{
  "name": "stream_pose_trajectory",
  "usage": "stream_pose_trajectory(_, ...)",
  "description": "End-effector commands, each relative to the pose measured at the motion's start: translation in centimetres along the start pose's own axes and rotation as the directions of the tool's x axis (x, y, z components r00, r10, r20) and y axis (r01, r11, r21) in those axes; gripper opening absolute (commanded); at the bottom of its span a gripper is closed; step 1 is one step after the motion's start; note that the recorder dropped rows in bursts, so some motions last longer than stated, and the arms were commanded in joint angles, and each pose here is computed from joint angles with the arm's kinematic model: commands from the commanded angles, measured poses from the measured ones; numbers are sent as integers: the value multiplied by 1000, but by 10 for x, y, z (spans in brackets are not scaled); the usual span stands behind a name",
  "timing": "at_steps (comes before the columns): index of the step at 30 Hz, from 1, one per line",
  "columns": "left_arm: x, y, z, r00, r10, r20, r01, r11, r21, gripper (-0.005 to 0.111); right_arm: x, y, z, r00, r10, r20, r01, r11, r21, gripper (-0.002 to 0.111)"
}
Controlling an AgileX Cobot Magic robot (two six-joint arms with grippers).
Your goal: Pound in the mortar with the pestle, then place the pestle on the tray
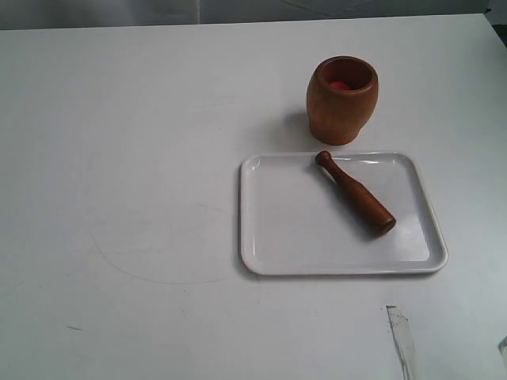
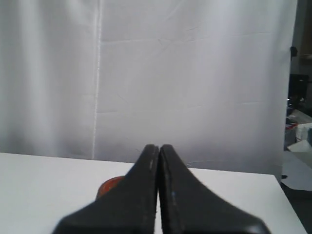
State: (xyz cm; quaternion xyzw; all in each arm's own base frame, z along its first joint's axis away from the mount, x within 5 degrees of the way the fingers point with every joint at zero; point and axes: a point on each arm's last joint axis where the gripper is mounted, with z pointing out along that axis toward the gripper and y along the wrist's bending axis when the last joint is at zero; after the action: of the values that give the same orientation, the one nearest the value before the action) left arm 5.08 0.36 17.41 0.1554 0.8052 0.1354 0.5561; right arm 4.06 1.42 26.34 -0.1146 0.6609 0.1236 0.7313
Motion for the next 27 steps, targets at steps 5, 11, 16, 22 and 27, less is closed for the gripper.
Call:
stream_pose_trajectory(5,0,-1,0,1000,-12,7,12,1000,8,0,49,-4,8,999,-47,8,46,995,84,0)
stream_pose_trajectory(11,0,-1,0,1000,-12,7,12,1000,8,0,61,-12,6,987,-88,-136,114,973,199,0)
stream_pose_trajectory(16,0,-1,0,1000,-12,7,12,1000,8,0,62,-16,5,980,-103,-170,146,955,259,0)
stream_pose_trajectory(22,0,-1,0,1000,-12,7,12,1000,8,0,66,-16,4,978,-62,-200,114,959,260,0)
stream_pose_trajectory(27,0,-1,0,1000,-12,7,12,1000,8,0,66,-16,4,978,-62,-200,114,959,260,0)
